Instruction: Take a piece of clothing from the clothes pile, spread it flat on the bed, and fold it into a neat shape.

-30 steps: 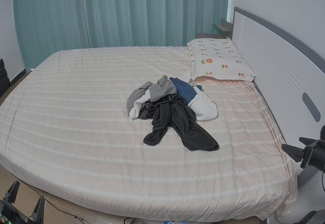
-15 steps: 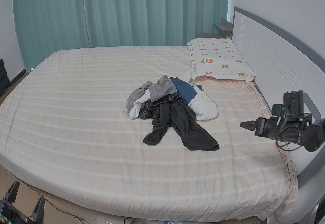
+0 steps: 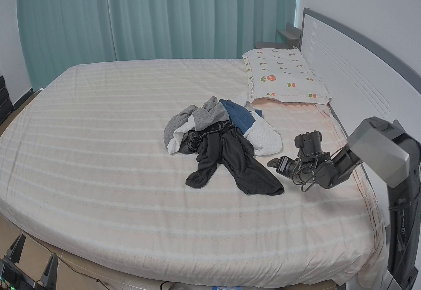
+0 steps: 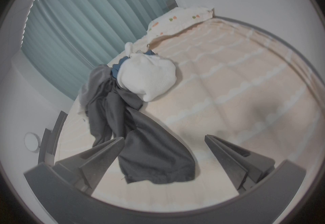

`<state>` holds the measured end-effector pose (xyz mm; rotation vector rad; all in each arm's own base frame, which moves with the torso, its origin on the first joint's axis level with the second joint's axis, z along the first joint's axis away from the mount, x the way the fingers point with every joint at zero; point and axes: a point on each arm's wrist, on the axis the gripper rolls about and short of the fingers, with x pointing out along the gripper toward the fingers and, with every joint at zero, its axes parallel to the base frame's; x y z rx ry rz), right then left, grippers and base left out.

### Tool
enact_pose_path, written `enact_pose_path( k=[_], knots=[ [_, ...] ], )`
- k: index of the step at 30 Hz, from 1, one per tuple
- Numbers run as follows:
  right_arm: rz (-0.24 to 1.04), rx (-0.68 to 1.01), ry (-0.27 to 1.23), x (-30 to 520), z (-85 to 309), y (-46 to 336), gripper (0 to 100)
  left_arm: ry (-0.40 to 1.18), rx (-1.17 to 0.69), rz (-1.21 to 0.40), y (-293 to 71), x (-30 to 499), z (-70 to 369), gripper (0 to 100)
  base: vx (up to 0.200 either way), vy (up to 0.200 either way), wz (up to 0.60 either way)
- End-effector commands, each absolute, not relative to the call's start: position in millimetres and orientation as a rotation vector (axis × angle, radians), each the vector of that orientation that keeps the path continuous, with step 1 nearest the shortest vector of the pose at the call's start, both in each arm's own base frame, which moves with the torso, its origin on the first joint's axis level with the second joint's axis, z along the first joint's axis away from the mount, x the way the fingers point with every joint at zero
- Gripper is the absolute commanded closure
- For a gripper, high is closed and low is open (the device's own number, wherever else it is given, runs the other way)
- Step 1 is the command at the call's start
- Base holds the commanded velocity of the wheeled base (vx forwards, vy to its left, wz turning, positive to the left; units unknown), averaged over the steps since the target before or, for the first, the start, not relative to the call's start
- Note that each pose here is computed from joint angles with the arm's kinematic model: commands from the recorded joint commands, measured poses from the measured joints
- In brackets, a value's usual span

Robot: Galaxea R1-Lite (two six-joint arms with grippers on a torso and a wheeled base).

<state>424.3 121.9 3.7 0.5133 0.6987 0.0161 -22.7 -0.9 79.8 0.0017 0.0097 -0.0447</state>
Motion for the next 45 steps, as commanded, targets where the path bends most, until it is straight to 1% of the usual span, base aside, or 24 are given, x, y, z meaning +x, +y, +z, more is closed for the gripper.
enact_pose_path(
  k=[1,9,13,14,20,24,26,30,33,35,36,37,38,39,42,44,45],
  knots=[
    [-0.023,0.511,0.782,438.9,-49.7,136.3,0,0.018,0.003,-0.045,-0.9,-22.1,75.7,0,0.0,0.0,0.0],
    [-0.011,0.5,0.783,440.1,-50.2,139.6,0,0.018,0.001,-0.044,-0.9,-22.1,75.7,0,0.0,0.0,0.0],
    [0.018,0.5,0.764,442.7,-45.9,151.0,0,0.018,0.001,-0.044,-0.9,-22.1,75.7,0,0.0,0.0,0.0],
    [0.029,0.492,0.765,441.4,-45.2,155.1,100,0.018,0.001,-0.044,-0.9,-22.1,75.7,0,0.0,0.0,0.0],
    [0.067,0.475,0.771,433.3,-42.2,170.5,100,0.018,0.001,-0.044,-0.9,-22.1,75.7,0,0.0,0.0,0.0],
    [0.067,0.493,0.758,433.3,-36.7,171.2,100,0.018,0.003,-0.045,-0.9,-22.1,75.7,0,0.0,0.0,0.0],
    [0.075,0.528,0.706,434.1,-21.9,167.0,100,0.018,0.003,-0.045,-0.9,-22.1,75.7,0,0.0,0.0,0.0],
    [0.098,0.62,0.605,416.4,11.2,157.3,100,0.018,0.001,-0.044,-0.9,-22.1,75.7,0,0.0,0.0,0.0],
    [0.144,0.688,0.558,380.5,42.8,149.5,100,0.018,0.001,-0.044,-0.9,-22.1,75.7,0,0.0,0.0,0.0],
    [0.167,0.707,0.544,364.5,54.2,146.7,100,0.018,0.003,-0.045,-0.9,-22.1,75.7,0,0.0,0.0,0.0],
    [0.195,0.73,0.531,342.3,68.0,142.9,100,0.018,0.001,-0.044,-0.9,-22.1,75.7,0,0.0,0.0,0.0],
    [0.195,0.73,0.531,342.3,68.0,142.9,100,0.018,0.001,-0.044,-0.9,-22.1,75.7,0,0.0,0.0,0.0],
    [0.219,0.762,0.524,316.5,81.1,136.4,100,0.018,0.001,-0.044,-0.9,-22.1,75.7,0,0.0,0.0,0.0],
    [0.227,0.772,0.516,303.8,87.5,132.1,100,0.018,0.001,-0.044,-0.9,-22.1,75.7,0,0.0,0.0,0.0],
    [0.236,0.796,0.481,269.5,103.4,113.9,100,0.018,0.003,-0.045,-0.9,-22.1,75.7,0,0.0,0.0,0.0],
    [0.236,0.819,0.497,249.6,105.0,102.4,100,0.018,0.001,-0.044,-0.9,-22.1,75.7,0,0.0,0.0,0.0],
    [0.236,0.819,0.497,249.6,105.0,102.4,100,0.018,0.001,-0.044,-0.9,-22.1,75.7,0,0.0,0.0,0.0]
  ],
)
